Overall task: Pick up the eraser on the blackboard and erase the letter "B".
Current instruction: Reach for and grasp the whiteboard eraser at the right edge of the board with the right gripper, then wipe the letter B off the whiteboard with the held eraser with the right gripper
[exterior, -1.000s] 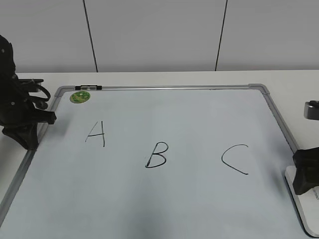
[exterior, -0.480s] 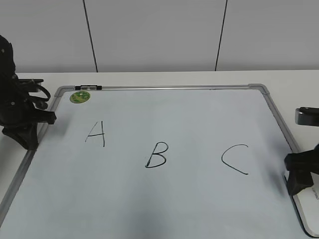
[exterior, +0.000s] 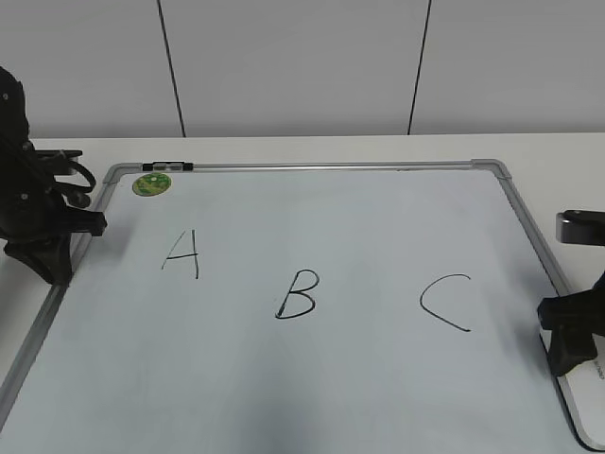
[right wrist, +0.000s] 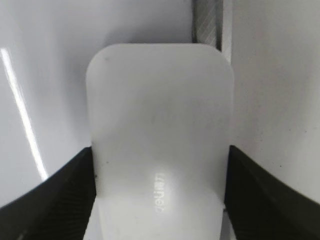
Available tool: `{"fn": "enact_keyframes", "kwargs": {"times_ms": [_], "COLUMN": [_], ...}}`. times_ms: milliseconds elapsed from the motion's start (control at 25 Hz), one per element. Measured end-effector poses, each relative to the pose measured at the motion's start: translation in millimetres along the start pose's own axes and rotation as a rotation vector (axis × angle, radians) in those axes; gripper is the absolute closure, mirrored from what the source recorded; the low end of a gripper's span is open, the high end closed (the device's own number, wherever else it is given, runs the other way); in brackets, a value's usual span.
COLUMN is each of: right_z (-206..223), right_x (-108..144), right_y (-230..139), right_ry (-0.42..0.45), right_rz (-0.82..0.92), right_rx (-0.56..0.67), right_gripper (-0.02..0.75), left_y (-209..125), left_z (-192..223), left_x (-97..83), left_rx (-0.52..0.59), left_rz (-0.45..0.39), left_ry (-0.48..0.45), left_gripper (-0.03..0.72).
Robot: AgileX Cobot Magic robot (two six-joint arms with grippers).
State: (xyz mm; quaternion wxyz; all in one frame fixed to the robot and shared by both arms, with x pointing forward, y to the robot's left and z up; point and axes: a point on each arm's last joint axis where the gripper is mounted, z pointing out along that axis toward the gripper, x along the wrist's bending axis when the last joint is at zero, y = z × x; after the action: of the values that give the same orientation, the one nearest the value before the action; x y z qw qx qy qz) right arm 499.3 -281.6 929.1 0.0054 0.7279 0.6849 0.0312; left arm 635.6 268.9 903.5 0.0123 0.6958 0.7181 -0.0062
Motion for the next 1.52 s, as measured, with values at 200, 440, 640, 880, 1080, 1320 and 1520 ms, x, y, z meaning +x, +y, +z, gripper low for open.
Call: {"fn": "enact_keyframes", "kwargs": {"times_ms": [200, 440, 640, 880, 1080, 1320, 1520], "right_z": [0.0, 0.0, -0.1, -1.4, -26.3, -53.8, -49.0], "right_x": [0.0, 0.0, 0.0, 0.5, 5.9, 32.4, 85.7], "right_y": [0.0, 0.0, 0.1, 1.0, 21.7, 47.6, 63.7], "right_ry": [0.000, 0.000, 0.000, 0.003, 0.026, 0.049, 0.026], "right_rz": [0.000, 0.000, 0.000, 0.003, 0.013, -0.057, -0.228], "right_rx": [0.000, 0.000, 0.000, 0.002, 0.016, 0.005, 0.047], "right_gripper": [0.199, 0.217, 0.218, 0.218, 0.218, 0.219, 0.219], "left_y": [0.0, 0.0, 0.0, 0.0, 0.0, 0.0, 0.0], "left_z": [0.0, 0.0, 0.0, 0.0, 0.0, 0.0, 0.0], "left_x": [-0.1, -0.1, -0.1, 0.3, -0.1, -0.1, -0.1], "left_rx": [0.000, 0.000, 0.000, 0.000, 0.001, 0.001, 0.001], "left_rz": [-0.001, -0.001, -0.001, -0.005, -0.007, -0.007, -0.007], "left_ry": [-0.002, -0.002, -0.002, -0.004, -0.008, -0.008, -0.008], "left_gripper": [0.656, 0.656, 0.656, 0.656, 0.656, 0.656, 0.656]}}
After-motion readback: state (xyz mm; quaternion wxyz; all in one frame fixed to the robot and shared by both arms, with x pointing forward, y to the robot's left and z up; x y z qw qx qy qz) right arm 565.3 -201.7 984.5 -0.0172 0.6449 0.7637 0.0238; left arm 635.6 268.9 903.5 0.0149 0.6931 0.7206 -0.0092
